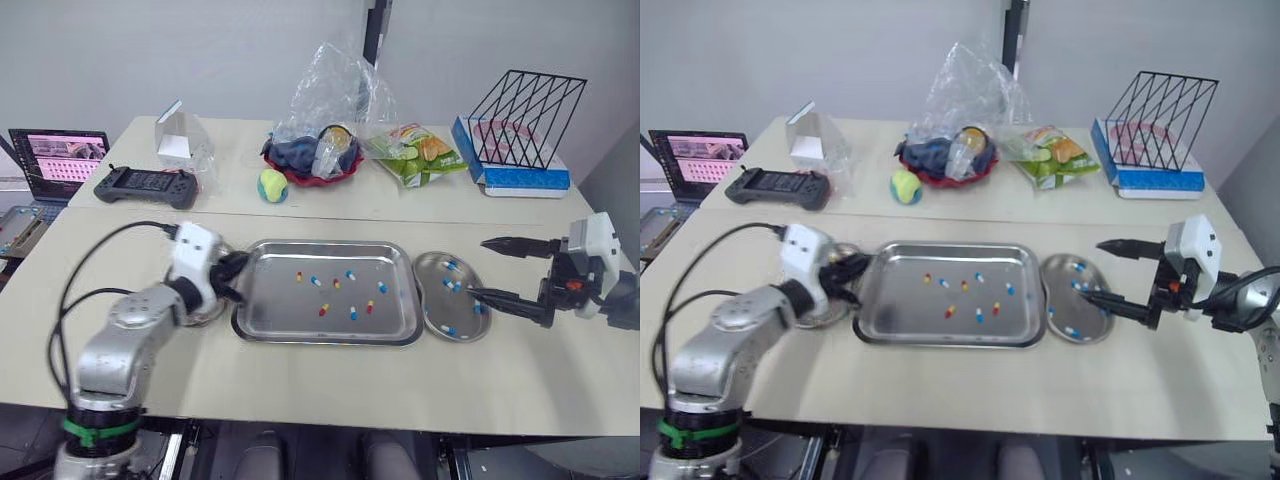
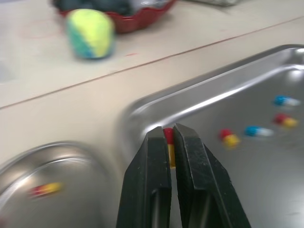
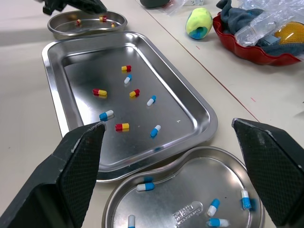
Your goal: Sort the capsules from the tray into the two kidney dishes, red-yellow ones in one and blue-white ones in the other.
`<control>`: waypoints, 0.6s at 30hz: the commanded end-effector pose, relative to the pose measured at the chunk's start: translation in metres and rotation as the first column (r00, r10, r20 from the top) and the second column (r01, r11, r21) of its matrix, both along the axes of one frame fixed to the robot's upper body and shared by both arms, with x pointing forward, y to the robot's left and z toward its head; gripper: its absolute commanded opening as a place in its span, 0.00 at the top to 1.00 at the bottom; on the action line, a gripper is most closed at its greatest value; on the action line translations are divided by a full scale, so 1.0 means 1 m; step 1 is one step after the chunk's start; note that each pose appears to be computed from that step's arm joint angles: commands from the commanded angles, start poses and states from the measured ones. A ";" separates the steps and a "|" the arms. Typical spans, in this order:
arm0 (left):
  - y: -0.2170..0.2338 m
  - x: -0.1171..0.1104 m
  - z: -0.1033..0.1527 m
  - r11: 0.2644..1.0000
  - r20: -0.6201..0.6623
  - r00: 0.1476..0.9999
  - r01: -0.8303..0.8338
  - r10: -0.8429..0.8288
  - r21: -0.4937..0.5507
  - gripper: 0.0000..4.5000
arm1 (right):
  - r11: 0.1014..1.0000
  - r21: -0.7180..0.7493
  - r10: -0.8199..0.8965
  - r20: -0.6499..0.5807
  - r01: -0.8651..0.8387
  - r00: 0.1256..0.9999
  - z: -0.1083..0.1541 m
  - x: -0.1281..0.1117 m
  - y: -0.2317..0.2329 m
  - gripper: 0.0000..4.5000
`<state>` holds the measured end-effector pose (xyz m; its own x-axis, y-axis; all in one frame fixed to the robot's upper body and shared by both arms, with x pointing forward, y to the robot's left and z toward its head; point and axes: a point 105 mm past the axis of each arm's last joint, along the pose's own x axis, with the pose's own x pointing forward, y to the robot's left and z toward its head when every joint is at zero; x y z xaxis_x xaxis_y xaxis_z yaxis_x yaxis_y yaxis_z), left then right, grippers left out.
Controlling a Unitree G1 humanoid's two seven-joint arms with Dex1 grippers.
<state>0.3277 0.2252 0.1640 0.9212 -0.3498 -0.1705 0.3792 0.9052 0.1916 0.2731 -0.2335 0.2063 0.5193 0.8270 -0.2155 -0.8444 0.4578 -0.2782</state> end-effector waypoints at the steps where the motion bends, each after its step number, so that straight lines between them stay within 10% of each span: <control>1: 0.032 0.000 0.016 0.997 0.052 0.998 -0.045 0.042 0.069 1.00 | 0.999 -0.008 0.035 0.024 -0.035 0.999 0.006 0.002 0.004 0.00; 18: 0.062 0.001 -0.007 0.998 -0.051 0.997 -0.050 0.052 0.045 0.92 | 0.999 -0.019 0.046 0.013 -0.046 0.999 0.006 0.008 0.005 0.00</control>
<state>0.3285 0.2914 0.1458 0.9244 -0.2633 -0.2760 0.3236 0.9244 0.2018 0.2814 -0.2273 0.2011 0.4743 0.8481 -0.2362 -0.8732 0.4190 -0.2490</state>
